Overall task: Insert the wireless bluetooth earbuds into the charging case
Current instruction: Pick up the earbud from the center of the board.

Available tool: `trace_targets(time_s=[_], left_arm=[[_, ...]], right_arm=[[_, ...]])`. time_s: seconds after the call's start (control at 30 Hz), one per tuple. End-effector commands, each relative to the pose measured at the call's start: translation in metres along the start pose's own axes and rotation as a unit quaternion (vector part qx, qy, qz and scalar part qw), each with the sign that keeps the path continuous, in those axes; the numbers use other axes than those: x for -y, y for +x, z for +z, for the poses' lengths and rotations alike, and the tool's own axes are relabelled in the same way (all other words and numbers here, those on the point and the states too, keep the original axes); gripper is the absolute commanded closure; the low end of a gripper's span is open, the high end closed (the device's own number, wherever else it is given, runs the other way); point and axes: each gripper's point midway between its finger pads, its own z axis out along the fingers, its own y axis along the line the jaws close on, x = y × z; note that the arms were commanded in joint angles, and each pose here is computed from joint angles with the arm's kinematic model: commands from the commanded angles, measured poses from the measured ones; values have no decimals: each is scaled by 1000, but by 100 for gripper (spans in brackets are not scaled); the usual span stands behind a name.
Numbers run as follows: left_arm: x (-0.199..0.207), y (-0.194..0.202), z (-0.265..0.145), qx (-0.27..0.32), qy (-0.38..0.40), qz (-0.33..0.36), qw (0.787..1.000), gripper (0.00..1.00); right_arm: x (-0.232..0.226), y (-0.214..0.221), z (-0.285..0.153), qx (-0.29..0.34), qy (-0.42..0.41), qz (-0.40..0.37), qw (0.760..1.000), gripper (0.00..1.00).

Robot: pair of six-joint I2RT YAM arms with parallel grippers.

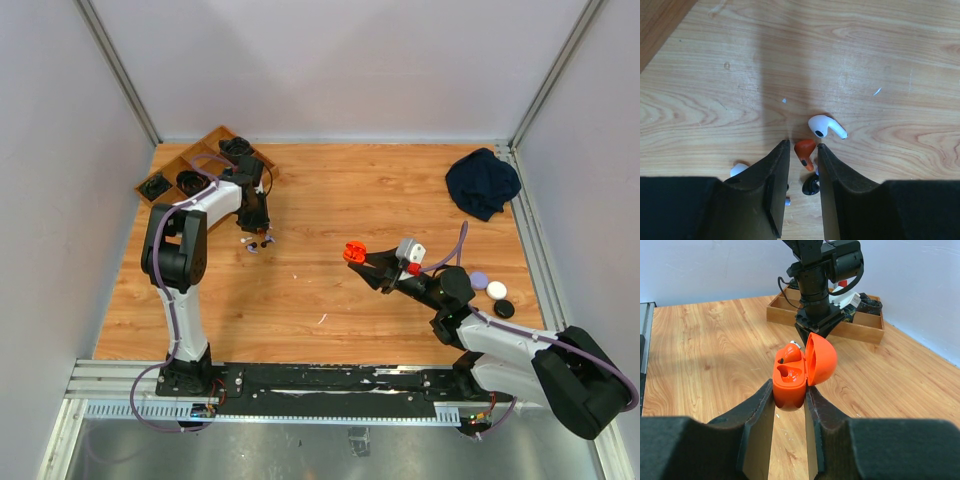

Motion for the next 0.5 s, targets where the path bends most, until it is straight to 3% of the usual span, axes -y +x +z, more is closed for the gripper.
trace_targets(time_s=[0.0,0.17,0.47], left_arm=[[-2,3,6,-7,-13,-2,1000,66],[1,7,9,-12,-21,10,1000,66],[1,13,12,-18,-39,23,999,77]], right_arm=[[5,-8,-2,14,9,-17,1000,92],[5,-8,-2,15,10,-17,1000,92],[5,-10,-2,18,9,-20,1000,92]])
